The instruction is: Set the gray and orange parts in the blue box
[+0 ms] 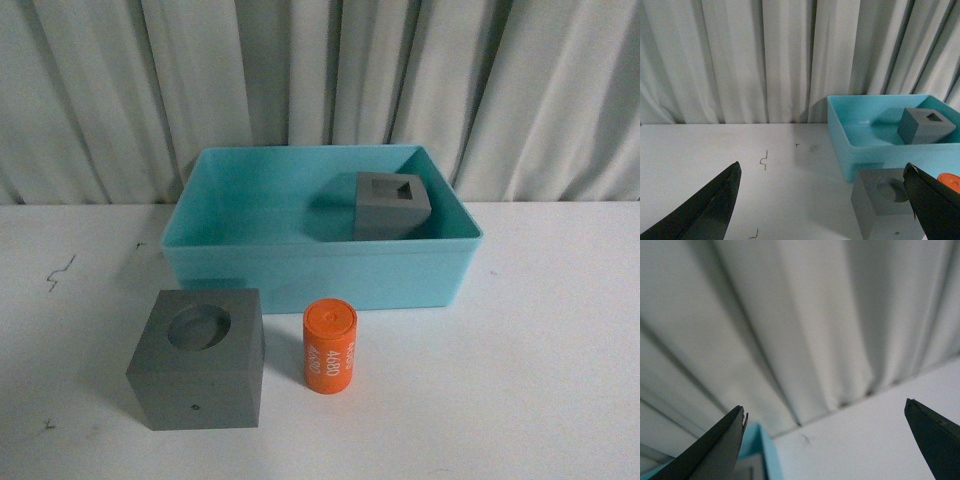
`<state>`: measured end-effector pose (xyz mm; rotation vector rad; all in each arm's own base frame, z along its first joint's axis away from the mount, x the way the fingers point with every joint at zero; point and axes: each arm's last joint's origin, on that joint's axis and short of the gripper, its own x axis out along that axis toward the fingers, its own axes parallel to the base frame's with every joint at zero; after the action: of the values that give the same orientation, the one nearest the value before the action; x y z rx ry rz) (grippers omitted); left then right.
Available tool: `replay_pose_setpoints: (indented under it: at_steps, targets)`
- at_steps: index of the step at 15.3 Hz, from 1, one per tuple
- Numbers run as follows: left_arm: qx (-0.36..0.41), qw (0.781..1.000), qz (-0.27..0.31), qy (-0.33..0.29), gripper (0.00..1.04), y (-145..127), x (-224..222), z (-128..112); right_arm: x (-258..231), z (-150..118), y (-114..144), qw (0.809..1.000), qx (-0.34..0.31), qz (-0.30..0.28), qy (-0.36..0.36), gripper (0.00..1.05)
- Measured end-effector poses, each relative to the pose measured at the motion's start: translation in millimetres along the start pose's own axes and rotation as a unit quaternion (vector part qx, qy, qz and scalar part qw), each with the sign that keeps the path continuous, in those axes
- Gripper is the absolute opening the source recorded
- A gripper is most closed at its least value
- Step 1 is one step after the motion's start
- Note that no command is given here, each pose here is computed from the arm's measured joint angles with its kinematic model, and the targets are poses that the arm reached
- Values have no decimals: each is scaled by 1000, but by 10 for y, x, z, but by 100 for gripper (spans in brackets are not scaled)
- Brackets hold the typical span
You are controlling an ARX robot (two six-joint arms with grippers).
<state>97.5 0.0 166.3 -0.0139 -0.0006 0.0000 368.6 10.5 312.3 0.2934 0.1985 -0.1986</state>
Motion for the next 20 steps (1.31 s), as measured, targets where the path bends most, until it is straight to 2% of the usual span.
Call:
replay_pose_setpoints:
  at_steps: [2, 3, 4, 5, 6, 10, 20]
  targets:
    - [0, 1000, 0, 0, 98, 0, 0, 0, -481, -514, -324, 994, 13, -44, 96, 98]
    - [0, 1000, 0, 0, 98, 0, 0, 0, -573, -765, -420, 994, 14, -24, 102, 95]
    - [0, 1000, 0, 0, 98, 0, 0, 0, -653, -949, -533, 997, -35, 67, 16, 79]
    - [0, 1000, 0, 0, 98, 1, 0, -1, -878, -1033, -590, 989, -91, 98, -60, 63]
    - [0, 1000, 0, 0, 98, 1, 0, -1, -1009, -1042, -615, 983, -111, 105, -99, 52]
    - [0, 1000, 0, 0, 98, 1, 0, 0, -1407, -1379, -797, 980, -143, 101, -97, 2]
    - [0, 1000, 0, 0, 98, 1, 0, 0, -1821, -1647, -959, 979, -142, 101, -101, 2]
